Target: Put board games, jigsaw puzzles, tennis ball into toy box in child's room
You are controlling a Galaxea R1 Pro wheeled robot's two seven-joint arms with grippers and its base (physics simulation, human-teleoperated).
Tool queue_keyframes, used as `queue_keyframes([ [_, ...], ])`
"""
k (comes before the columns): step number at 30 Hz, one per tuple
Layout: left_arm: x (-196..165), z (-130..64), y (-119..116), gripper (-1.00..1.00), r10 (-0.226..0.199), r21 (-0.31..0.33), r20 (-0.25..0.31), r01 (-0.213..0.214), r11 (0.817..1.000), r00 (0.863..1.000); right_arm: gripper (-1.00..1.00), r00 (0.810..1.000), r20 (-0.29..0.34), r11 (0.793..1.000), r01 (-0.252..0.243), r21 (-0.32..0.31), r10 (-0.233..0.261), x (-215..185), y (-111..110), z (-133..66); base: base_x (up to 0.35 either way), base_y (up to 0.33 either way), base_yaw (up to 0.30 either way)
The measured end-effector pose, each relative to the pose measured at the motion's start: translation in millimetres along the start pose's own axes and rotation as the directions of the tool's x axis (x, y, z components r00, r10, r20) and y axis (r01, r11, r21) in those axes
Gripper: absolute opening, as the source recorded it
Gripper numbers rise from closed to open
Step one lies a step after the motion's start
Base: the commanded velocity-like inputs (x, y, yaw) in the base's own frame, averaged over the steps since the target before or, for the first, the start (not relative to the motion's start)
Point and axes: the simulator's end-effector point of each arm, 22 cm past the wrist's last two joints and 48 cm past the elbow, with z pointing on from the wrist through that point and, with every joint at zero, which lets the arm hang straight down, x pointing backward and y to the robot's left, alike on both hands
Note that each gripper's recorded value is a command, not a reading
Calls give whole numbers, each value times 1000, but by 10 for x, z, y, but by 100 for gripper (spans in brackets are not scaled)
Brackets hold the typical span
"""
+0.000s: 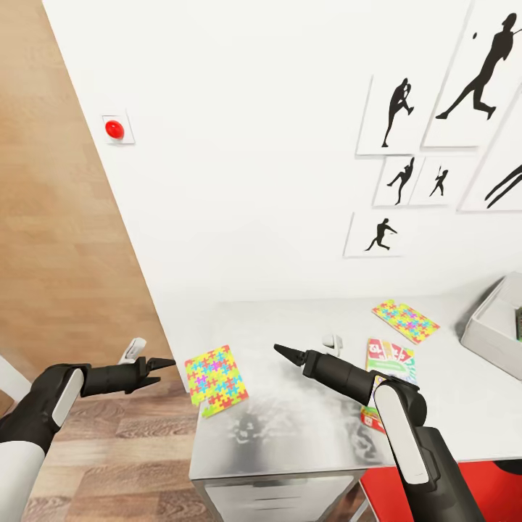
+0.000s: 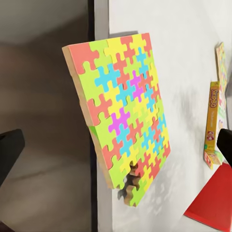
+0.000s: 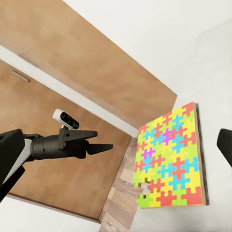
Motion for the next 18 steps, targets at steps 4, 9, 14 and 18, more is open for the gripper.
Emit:
queue_keyframes([
  [4, -6, 12, 9, 100, -3, 5, 4, 3, 1000, 1000, 100, 1000, 0, 1000, 0, 0, 0, 12, -21, 7, 0, 0, 0],
  [9, -26, 28, 58, 100, -10, 11, 16, 10, 1000, 1000, 100, 1000, 0, 1000, 0, 0, 0, 44, -73, 23, 0, 0, 0],
  [14, -14, 66, 126, 100, -18, 12, 18, 18, 1000, 1000, 100, 1000, 0, 1000, 0, 0, 0, 77, -125, 38, 0, 0, 0],
  [18, 1, 101, 178, 100, -23, 12, 18, 22, 1000, 1000, 100, 1000, 0, 1000, 1, 0, -1, 105, -168, 51, 0, 0, 0],
])
